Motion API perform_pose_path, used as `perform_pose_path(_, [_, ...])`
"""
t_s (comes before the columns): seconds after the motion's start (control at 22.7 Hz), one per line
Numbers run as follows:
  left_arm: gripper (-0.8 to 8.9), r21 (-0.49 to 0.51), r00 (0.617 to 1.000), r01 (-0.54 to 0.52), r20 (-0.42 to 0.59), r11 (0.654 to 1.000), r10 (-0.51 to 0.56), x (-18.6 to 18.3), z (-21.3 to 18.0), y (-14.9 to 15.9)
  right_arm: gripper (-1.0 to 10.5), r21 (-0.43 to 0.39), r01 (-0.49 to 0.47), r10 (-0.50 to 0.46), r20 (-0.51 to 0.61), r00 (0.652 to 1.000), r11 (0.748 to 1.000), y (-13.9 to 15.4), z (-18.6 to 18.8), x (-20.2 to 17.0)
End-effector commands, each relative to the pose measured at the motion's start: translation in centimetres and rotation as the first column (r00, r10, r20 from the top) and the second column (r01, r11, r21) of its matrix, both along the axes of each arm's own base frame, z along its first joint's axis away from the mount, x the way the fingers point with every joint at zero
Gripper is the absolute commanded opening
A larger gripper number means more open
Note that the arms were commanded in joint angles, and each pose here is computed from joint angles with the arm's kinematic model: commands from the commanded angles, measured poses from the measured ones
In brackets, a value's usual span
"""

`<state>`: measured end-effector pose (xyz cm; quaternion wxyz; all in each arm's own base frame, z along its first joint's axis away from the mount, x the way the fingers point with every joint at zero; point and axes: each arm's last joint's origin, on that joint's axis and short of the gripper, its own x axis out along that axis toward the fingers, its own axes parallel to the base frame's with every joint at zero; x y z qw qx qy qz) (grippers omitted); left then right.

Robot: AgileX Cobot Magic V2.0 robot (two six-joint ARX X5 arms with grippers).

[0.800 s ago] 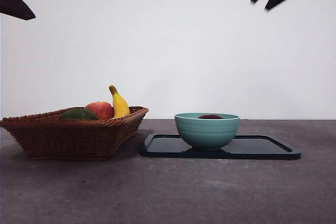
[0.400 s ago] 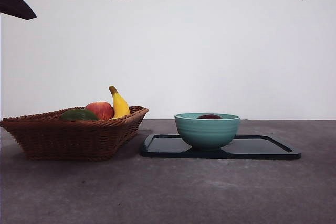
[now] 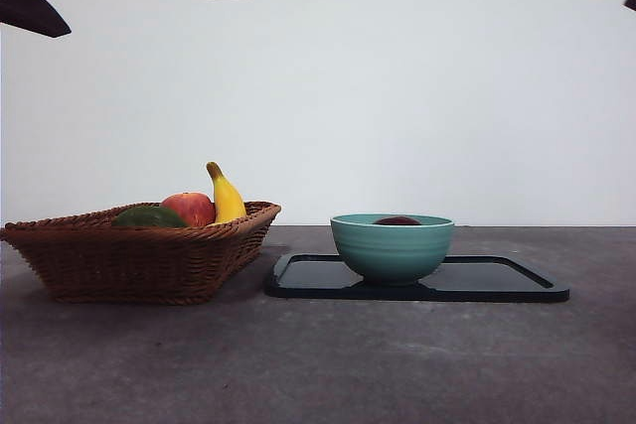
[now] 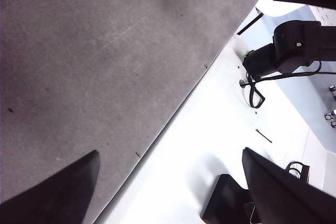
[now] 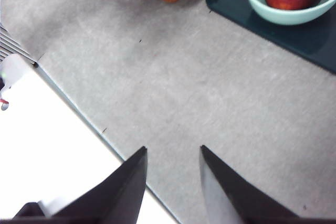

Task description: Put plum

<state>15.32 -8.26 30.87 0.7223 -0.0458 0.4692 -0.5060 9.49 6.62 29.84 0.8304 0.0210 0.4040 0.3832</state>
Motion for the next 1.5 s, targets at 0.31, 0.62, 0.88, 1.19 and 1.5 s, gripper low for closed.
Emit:
perform_pose_path(0.31, [4.33,-0.007,1.000,0.011,0.011,1.000,-0.011,0.1,0.2,-0.1,1.6,0.029,0.000,-0.001,0.031,1.000,1.000,-0.2,0.4,-0.5])
perform_pose_path(0.62, [4.33,-0.007,1.000,0.009,0.007,1.000,-0.009,0.1,0.2,-0.1,1.6,0.028,0.001,-0.002,0.030,1.000,1.000,-0.2,0.4,-0.5])
perform_pose_path(0.88, [4.33,-0.009,1.000,0.009,0.012,1.000,-0.009,0.2,0.2,-0.2,1.6,0.030,0.003,-0.003,0.028,1.000,1.000,-0.2,0.4,-0.5])
perform_pose_path(1.19, [4.34,-0.097,0.994,-0.089,0.046,0.991,0.094,1.3,1.5,-1.1,1.6,0.030,0.003,-0.003,0.028,1.000,1.000,-0.2,0.4,-0.5])
perform_pose_path(1.5, [4.36,-0.079,0.942,-0.271,0.185,0.959,0.282,3.3,4.7,-3.1,1.6,0.030,0.003,-0.003,0.028,1.000,1.000,-0.2,0.4,-0.5])
